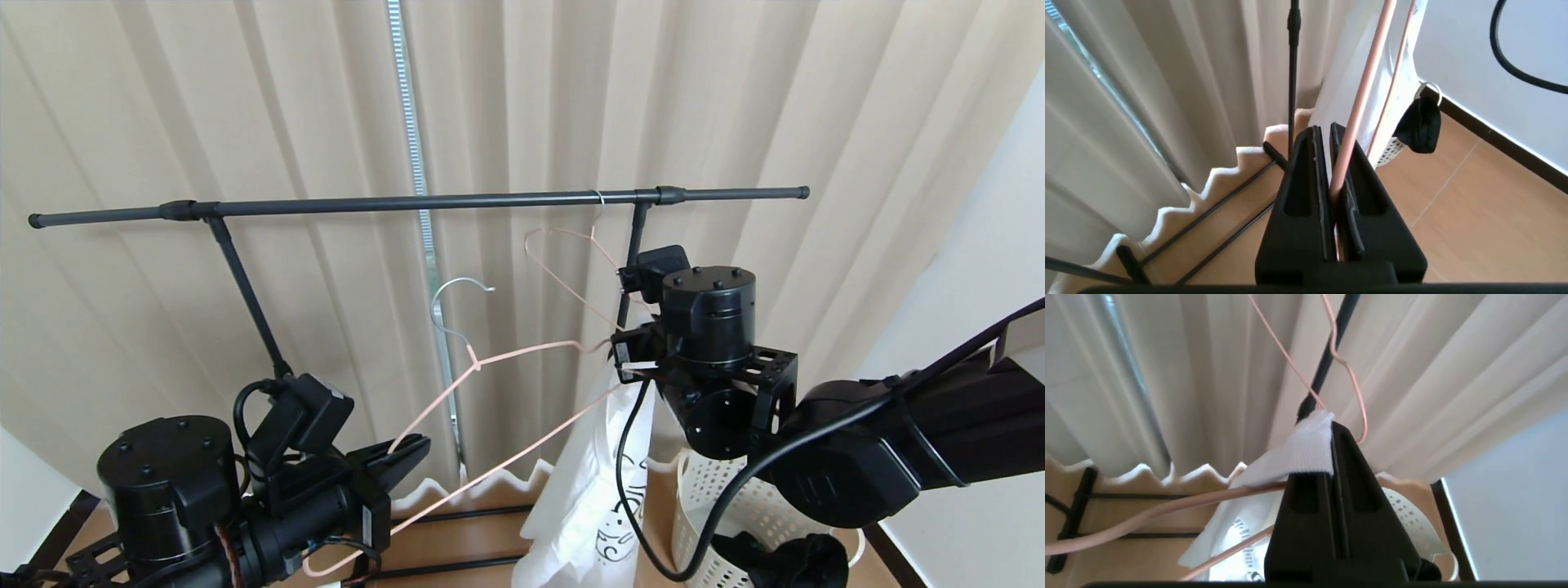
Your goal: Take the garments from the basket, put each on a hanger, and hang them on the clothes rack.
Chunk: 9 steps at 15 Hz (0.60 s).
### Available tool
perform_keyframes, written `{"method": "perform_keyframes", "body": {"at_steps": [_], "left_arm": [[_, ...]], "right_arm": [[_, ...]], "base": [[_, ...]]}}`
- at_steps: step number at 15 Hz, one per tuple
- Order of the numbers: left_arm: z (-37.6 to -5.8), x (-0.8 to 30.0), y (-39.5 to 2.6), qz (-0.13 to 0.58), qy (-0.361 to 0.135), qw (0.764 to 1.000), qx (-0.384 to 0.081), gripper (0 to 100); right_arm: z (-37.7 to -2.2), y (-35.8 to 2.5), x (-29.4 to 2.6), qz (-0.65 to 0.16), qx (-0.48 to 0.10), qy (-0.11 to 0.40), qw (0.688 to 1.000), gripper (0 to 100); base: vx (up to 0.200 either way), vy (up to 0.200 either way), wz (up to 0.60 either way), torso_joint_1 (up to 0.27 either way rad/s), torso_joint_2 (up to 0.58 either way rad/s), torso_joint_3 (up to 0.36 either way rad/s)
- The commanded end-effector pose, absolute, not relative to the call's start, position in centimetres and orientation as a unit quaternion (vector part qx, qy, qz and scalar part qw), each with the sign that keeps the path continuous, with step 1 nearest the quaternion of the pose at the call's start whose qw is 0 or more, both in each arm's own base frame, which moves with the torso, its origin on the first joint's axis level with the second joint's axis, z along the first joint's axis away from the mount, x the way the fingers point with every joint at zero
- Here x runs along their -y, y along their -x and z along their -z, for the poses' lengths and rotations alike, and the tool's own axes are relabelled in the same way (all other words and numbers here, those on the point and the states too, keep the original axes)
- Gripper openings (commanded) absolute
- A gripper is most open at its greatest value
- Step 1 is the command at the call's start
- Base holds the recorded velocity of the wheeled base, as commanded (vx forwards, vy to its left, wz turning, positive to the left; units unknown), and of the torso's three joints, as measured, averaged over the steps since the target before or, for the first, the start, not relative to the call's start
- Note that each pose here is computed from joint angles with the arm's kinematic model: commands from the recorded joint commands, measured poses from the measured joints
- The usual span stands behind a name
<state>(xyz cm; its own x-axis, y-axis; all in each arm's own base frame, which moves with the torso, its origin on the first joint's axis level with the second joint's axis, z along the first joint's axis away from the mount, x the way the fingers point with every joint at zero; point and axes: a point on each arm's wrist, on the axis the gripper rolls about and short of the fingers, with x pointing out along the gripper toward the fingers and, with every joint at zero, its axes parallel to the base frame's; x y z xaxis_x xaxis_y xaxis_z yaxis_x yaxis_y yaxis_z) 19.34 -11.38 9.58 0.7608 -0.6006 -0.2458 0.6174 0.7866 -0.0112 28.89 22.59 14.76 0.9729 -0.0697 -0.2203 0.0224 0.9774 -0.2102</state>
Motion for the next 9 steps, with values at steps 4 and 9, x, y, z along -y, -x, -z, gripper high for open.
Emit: {"method": "perform_keyframes", "body": {"at_steps": [4,9], "left_arm": [[-9.6,11.7,-19.2,0.326,-0.039,0.937,-0.118,0],[-9.7,12.0,-19.5,0.296,-0.044,0.948,-0.112,0]], "right_arm": [[-15.1,-26.9,-24.9,0.026,-0.101,0.111,0.988,0],[-16.4,-27.7,-25.0,0.037,-0.082,0.085,0.992,0]], "base": [[0.0,0.0,0.0,0.0,0.0,0.0],[0.0,0.0,0.0,0.0,0.0,0.0]]}}
